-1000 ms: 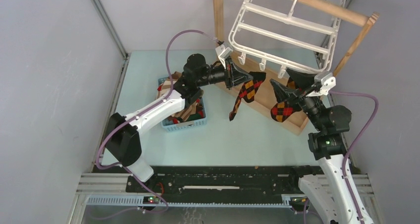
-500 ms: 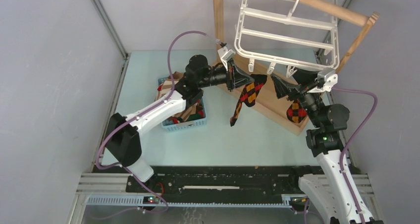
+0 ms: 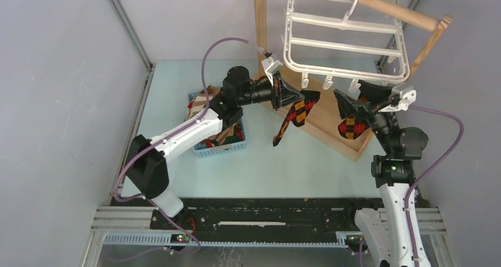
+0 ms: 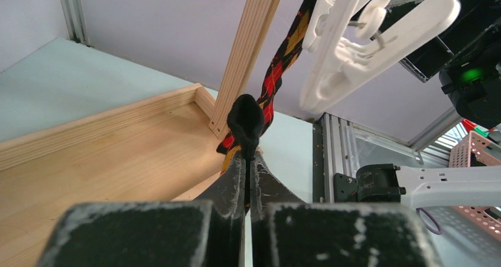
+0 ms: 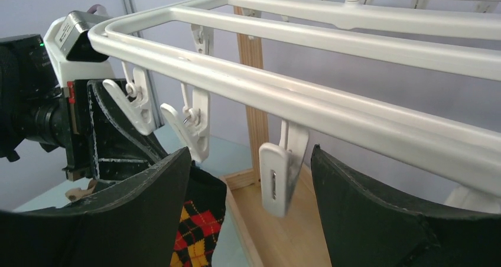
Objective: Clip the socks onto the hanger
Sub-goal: Adjust the sock.
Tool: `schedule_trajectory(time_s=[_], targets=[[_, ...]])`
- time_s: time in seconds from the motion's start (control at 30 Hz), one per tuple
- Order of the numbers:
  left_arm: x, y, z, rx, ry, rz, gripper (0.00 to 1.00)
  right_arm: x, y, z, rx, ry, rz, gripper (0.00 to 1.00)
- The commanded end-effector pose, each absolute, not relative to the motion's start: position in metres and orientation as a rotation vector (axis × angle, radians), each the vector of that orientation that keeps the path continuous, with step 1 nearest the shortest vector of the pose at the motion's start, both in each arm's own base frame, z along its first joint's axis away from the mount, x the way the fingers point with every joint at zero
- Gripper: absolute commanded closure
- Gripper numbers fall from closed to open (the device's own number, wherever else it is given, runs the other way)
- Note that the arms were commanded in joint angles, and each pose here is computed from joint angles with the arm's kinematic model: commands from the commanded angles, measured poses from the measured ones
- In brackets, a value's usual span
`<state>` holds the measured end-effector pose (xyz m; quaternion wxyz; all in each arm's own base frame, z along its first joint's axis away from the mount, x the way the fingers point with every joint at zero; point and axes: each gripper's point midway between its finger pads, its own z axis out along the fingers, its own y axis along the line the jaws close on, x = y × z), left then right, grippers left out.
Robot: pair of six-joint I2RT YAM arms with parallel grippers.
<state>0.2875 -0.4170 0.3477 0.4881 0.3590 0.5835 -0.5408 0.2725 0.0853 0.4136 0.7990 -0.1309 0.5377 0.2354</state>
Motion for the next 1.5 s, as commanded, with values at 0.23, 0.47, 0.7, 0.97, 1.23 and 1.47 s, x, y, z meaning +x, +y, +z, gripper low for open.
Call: schedule_trajectory(time_s=[0.23, 0.47, 0.7, 0.97, 1.23, 1.47], targets=[[0.277, -0.407, 0.383, 0.878, 1.295, -1.278, 1.0, 0.24, 0.093, 0.39, -0.445, 1.236, 0.567, 0.17], [0.265, -0.396, 0.366, 0.911, 1.296, -1.227, 1.0, 0.221, 0.096, 0.374, -0.484, 1.296, 0.573, 0.17], [0.25, -0.387, 0.358, 0.957, 1.291, -1.189, 1.0, 0.211, 0.099, 0.363, -0.514, 1.328, 0.579, 0.18], [0.226, -0.382, 0.361, 1.036, 1.212, -1.122, 1.0, 0.188, 0.109, 0.336, -0.605, 1.391, 0.597, 0.2], [0.203, -0.39, 0.372, 1.098, 1.088, -1.027, 1.0, 0.15, 0.136, 0.314, -0.868, 1.352, 0.735, 0.29], [0.185, -0.393, 0.387, 1.132, 0.981, -1.008, 1.0, 0.146, 0.153, 0.329, -0.927, 1.258, 0.75, 0.27]])
